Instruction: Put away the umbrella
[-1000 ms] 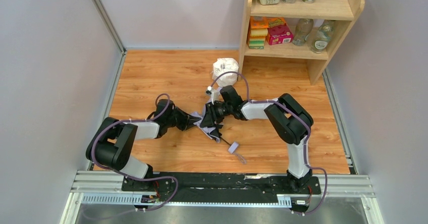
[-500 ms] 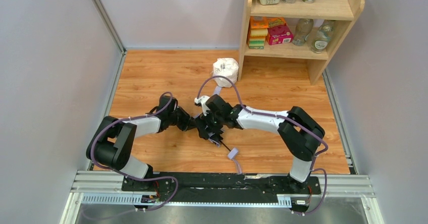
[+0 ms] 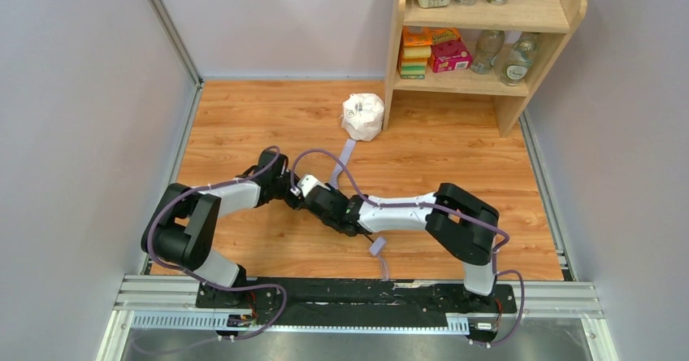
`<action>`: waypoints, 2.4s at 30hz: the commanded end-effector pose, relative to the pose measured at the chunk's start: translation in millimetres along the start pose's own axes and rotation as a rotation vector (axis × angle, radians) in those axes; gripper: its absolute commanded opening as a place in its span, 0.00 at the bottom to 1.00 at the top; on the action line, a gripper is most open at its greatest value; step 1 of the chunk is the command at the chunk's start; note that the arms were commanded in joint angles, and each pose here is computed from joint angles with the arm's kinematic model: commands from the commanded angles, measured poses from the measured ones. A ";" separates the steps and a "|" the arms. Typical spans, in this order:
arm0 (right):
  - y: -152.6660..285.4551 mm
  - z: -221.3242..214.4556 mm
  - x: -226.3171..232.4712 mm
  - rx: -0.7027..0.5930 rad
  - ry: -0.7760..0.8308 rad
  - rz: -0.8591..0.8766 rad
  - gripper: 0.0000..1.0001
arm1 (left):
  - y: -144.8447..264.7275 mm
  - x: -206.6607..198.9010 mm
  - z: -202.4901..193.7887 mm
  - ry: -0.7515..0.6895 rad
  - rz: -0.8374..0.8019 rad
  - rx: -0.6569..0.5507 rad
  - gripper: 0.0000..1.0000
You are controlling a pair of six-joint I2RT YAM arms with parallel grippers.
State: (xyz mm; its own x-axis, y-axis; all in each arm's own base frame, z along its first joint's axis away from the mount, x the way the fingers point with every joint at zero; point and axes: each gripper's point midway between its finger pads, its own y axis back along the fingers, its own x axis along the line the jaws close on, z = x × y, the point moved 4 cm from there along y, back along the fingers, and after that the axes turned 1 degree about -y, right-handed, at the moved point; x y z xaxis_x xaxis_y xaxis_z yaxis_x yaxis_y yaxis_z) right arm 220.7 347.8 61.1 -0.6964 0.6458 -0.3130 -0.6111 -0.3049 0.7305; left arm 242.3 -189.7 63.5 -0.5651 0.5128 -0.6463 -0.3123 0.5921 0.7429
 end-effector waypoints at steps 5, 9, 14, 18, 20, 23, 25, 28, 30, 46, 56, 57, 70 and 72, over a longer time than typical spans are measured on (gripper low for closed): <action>-19.2 -56.4 -4.6 0.195 -0.123 0.150 0.00 | 1.2 92.8 -17.6 0.044 0.434 0.022 0.00; -19.3 -109.1 13.9 0.331 -0.251 0.373 0.00 | -2.5 78.2 -12.1 -0.031 0.367 0.009 0.00; -21.6 -135.9 26.4 0.439 -0.423 0.562 0.00 | 1.9 47.7 0.1 -0.147 0.249 -0.052 0.55; -26.1 -149.3 26.5 0.484 -0.507 0.611 0.00 | 18.9 22.9 9.5 -0.235 0.150 -0.126 0.74; -30.1 -155.6 26.2 0.502 -0.528 0.623 0.00 | 31.1 12.5 13.8 -0.287 0.119 -0.176 0.75; -34.3 -163.6 29.0 0.525 -0.544 0.639 0.00 | 43.8 7.0 15.8 -0.303 0.085 -0.222 0.75; -38.5 -169.5 30.0 0.533 -0.565 0.650 0.00 | 50.3 1.8 15.7 -0.303 0.042 -0.242 0.75; -43.9 -176.2 29.3 0.550 -0.593 0.650 0.00 | 59.3 -2.8 13.0 -0.295 -0.038 -0.282 0.76; -44.9 -175.6 27.5 0.550 -0.604 0.645 0.00 | 64.9 -4.8 10.8 -0.281 -0.069 -0.302 0.76; -48.8 -171.0 23.2 0.558 -0.631 0.681 0.00 | 48.8 -23.7 15.5 -0.205 -0.172 -0.267 0.77; -48.8 -169.4 22.8 0.559 -0.619 0.685 0.00 | 19.2 -12.4 31.3 -0.227 -0.141 -0.278 0.78; -49.2 -169.3 22.8 0.559 -0.619 0.685 0.00 | 14.7 -11.1 32.0 -0.235 -0.150 -0.279 0.78; -47.7 -155.4 18.2 0.518 -0.581 0.694 0.00 | -27.1 87.4 15.2 -0.140 0.142 -0.150 0.34; -46.2 -146.5 14.8 0.495 -0.573 0.692 0.00 | -26.7 96.2 11.1 -0.127 0.153 -0.138 0.24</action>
State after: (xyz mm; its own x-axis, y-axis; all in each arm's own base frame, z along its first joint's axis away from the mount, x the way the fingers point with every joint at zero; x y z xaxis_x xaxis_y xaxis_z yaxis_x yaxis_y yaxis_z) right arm 255.2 353.4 37.9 -0.6160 0.4092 0.6731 -0.0181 -0.8616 0.5073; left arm 264.3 -174.3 48.0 -0.3934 0.5194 -0.7586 -0.5320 0.5443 0.6486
